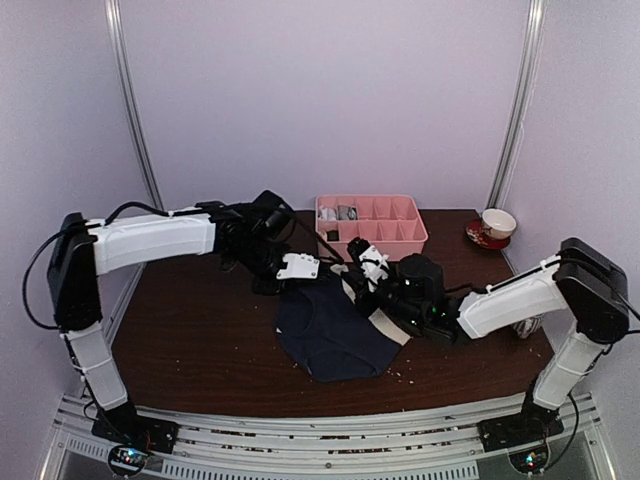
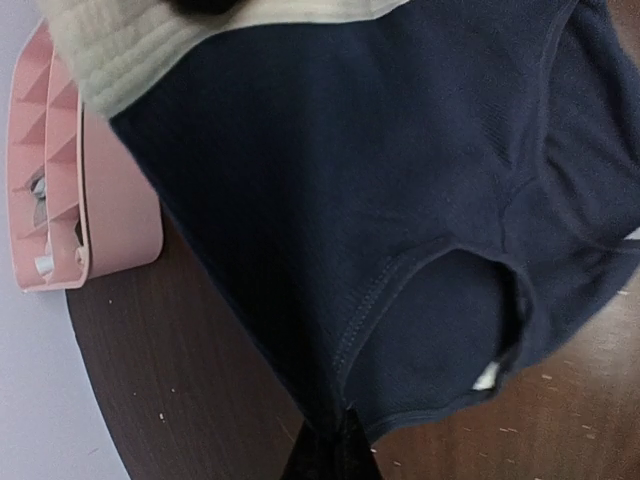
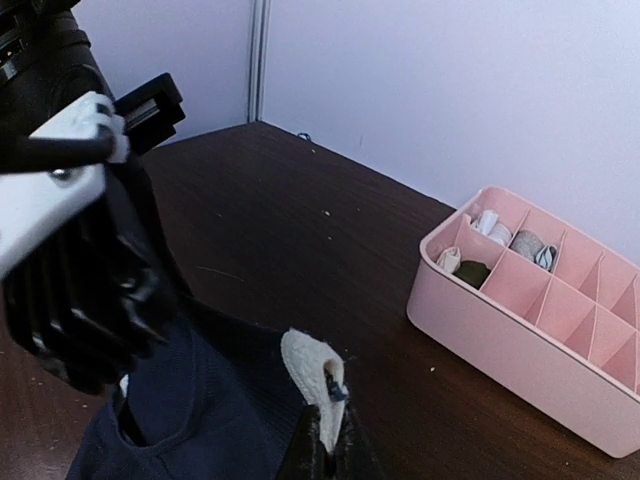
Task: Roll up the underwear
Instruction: Flatten out at the center of the board, then fold the underwear at the center of the board.
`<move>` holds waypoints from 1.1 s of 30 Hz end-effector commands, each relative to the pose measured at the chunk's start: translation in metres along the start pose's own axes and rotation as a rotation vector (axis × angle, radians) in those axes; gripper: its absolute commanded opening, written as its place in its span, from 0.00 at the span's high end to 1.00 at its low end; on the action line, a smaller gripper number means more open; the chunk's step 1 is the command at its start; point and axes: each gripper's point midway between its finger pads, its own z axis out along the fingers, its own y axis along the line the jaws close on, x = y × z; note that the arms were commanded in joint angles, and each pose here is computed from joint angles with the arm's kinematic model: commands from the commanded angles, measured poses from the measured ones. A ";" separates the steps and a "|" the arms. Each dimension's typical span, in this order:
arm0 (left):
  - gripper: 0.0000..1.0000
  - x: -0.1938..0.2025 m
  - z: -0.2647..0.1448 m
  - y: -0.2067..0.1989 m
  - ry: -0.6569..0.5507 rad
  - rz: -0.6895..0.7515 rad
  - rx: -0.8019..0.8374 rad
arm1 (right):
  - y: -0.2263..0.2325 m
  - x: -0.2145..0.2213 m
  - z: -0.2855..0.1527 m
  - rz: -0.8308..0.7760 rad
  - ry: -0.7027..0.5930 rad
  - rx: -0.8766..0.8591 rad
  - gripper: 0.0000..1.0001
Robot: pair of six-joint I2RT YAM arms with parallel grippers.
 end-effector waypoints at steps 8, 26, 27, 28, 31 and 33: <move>1.00 0.008 0.063 0.095 0.116 -0.009 -0.168 | -0.064 0.012 0.056 0.049 0.028 0.112 1.00; 1.00 -0.045 0.015 0.043 -0.110 0.064 -0.039 | -0.101 0.008 0.047 0.037 0.068 0.133 0.77; 1.00 -0.048 0.019 0.036 -0.106 0.066 -0.019 | -0.103 0.009 0.047 0.035 0.072 0.140 0.75; 1.00 -0.051 0.023 0.031 -0.101 0.067 -0.009 | -0.106 0.010 0.048 0.036 0.075 0.148 0.75; 1.00 -0.055 0.037 0.019 -0.069 0.068 0.016 | -0.112 0.015 0.049 0.034 0.089 0.164 0.73; 1.00 -0.057 0.047 0.014 -0.048 0.060 0.026 | -0.115 0.018 0.048 0.030 0.098 0.171 0.73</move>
